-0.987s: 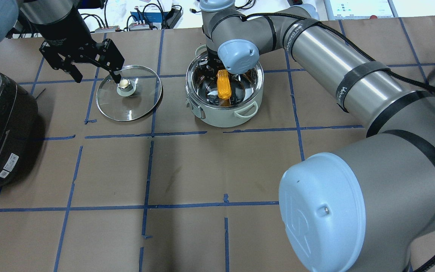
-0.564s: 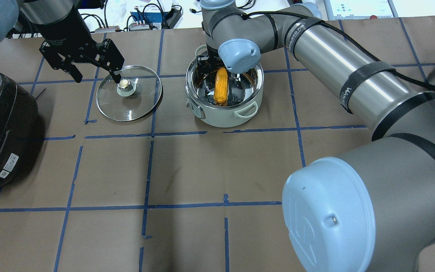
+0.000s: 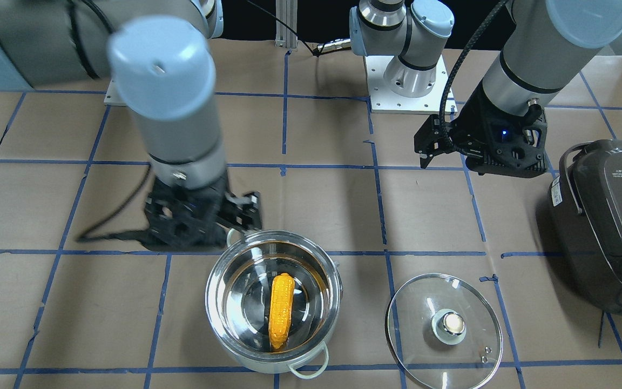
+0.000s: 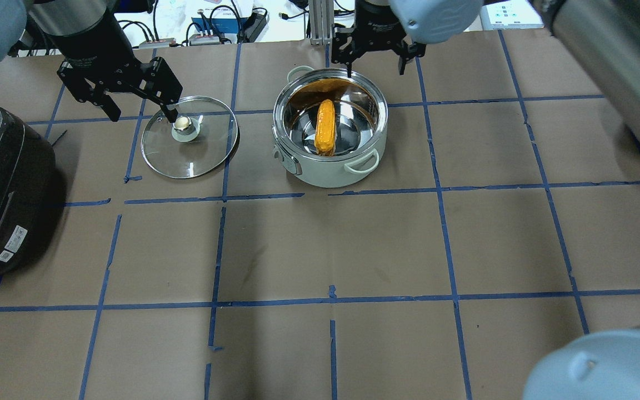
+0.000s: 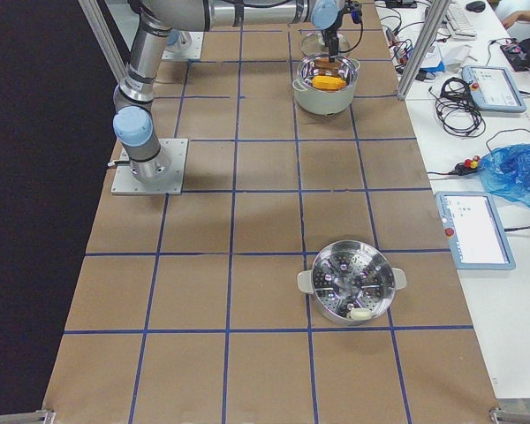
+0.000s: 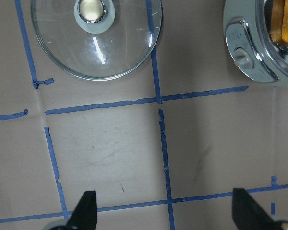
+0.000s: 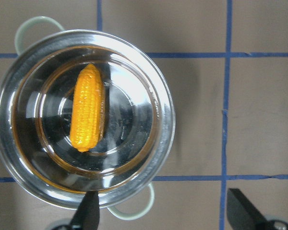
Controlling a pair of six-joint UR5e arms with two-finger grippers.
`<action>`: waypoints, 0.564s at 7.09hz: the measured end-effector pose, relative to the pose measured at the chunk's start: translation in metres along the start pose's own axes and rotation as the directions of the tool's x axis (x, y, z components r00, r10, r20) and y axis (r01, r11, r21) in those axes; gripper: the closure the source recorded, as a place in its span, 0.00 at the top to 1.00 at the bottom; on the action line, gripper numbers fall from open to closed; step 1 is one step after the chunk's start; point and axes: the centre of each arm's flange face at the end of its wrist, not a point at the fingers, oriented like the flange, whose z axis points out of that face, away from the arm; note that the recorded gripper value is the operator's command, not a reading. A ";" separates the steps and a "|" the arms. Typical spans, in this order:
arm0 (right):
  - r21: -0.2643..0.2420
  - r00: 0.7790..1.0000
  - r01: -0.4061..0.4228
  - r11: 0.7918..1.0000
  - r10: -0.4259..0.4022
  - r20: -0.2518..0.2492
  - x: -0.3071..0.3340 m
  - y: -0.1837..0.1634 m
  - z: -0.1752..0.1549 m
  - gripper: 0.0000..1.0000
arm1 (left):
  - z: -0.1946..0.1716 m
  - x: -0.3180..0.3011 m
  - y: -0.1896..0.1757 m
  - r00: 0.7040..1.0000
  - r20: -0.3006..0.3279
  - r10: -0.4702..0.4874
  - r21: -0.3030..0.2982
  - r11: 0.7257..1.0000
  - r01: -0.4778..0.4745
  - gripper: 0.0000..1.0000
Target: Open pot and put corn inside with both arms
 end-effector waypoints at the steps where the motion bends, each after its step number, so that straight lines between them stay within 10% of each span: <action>1: -0.029 0.999 -0.041 0.999 0.041 -0.005 0.040 0.024 -0.023 0.89 | 0.000 0.000 0.000 1.000 0.000 0.000 0.000 1.000 0.000 1.00; 4: -0.041 0.995 -0.095 0.995 0.096 0.012 0.081 0.081 -0.047 1.00 | -0.001 -0.002 -0.001 1.000 -0.001 -0.003 0.003 1.000 0.003 1.00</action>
